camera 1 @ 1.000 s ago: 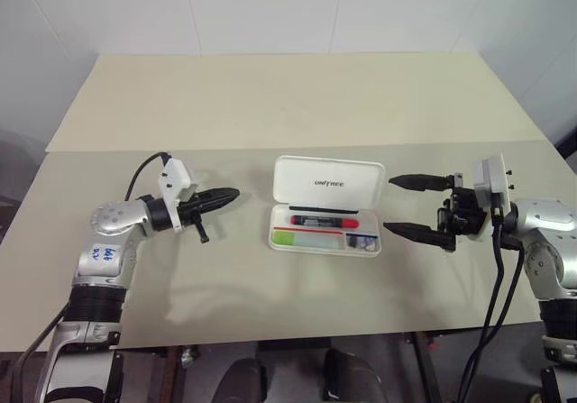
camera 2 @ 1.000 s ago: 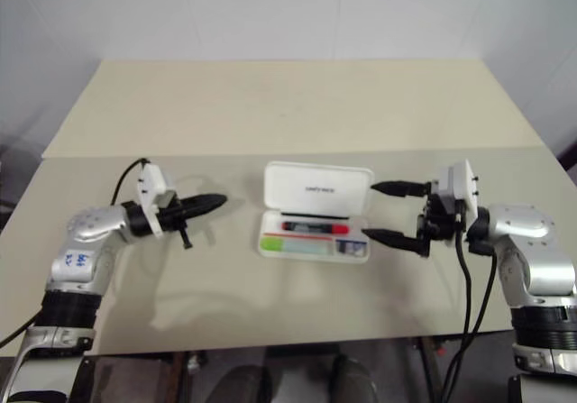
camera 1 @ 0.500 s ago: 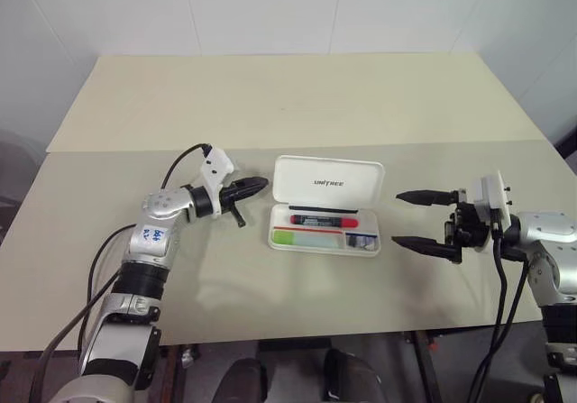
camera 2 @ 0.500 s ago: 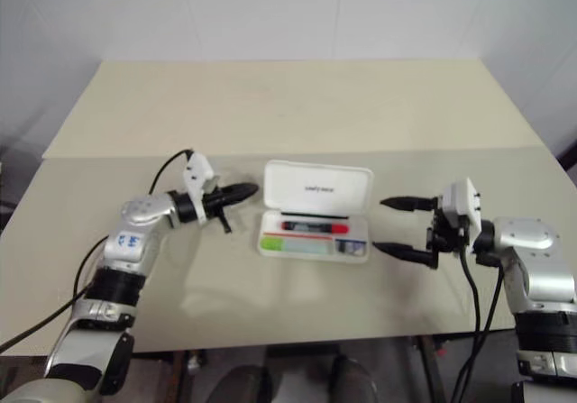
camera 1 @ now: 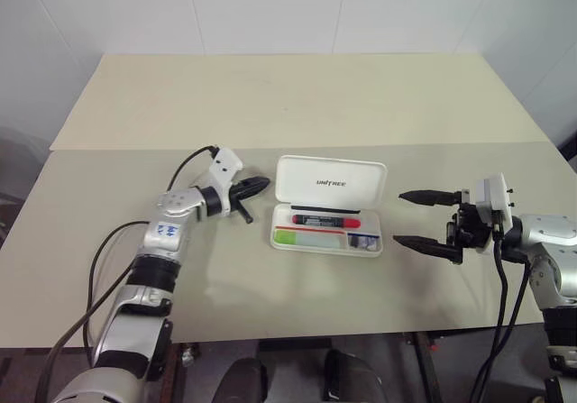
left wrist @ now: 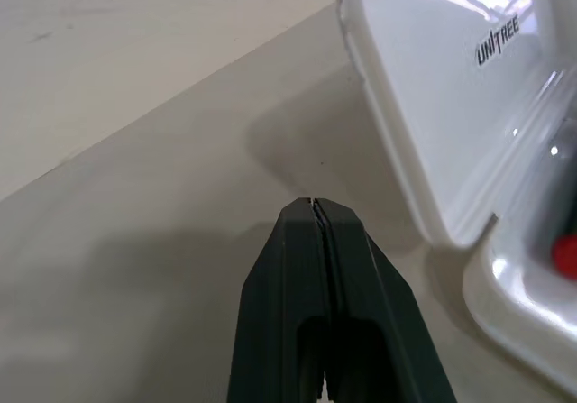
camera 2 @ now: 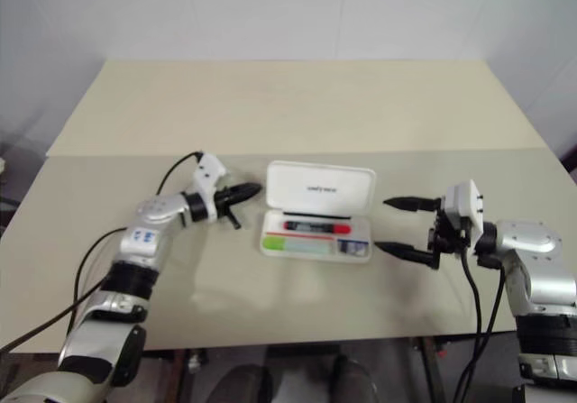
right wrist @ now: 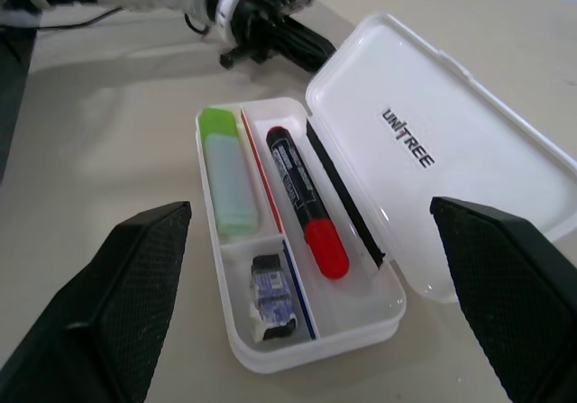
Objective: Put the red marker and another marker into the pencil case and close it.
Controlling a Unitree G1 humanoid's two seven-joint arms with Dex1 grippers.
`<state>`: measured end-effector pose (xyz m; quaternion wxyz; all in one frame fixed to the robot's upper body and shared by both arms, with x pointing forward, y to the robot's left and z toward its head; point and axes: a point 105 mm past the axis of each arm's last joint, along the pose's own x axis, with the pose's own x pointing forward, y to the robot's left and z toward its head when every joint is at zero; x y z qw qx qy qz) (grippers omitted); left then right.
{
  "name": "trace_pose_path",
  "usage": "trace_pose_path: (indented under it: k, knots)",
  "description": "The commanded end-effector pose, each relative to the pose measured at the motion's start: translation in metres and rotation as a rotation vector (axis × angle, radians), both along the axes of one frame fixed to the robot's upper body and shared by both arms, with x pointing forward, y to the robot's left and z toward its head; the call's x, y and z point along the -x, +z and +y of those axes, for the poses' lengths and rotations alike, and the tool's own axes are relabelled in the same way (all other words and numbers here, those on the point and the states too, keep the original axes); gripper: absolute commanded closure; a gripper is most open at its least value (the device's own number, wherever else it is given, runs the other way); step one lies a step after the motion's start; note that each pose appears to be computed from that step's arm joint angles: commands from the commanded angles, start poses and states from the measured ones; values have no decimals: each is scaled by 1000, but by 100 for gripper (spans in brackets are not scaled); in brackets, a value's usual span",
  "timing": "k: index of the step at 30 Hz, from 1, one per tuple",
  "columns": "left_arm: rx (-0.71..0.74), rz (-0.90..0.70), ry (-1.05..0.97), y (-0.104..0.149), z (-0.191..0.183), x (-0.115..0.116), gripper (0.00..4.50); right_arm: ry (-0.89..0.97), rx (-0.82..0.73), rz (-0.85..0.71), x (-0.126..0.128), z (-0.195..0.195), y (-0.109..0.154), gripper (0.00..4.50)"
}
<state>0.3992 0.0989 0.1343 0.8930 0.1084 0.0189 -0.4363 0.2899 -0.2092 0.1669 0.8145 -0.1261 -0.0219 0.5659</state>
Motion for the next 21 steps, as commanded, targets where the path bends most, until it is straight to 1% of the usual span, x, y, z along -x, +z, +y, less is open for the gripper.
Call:
trace_pose_path:
  k: [1, 4, 8, 15, 17, 21]
  knots:
    - [0, -54, -18, 11, -14, -5, 446, 22, -22, -18, 6, 0, 10, 0]
    - [19, -61, -59, 12, -29, -3, 446, 18, -33, -20, 7, 0, 9, 0]
    - [20, -86, -99, 15, -30, 2, 446, 16, -40, -4, 9, -5, 8, 0]
    - [-94, -173, -236, 20, -17, 22, 446, -24, -31, 15, 7, -18, -1, 0]
    - [-125, -199, -259, 23, -16, 25, 446, -36, -32, 34, 7, -21, -4, 0]
    - [-145, -239, -293, 30, -22, 28, 446, -54, -37, 50, 6, -26, -6, 0]
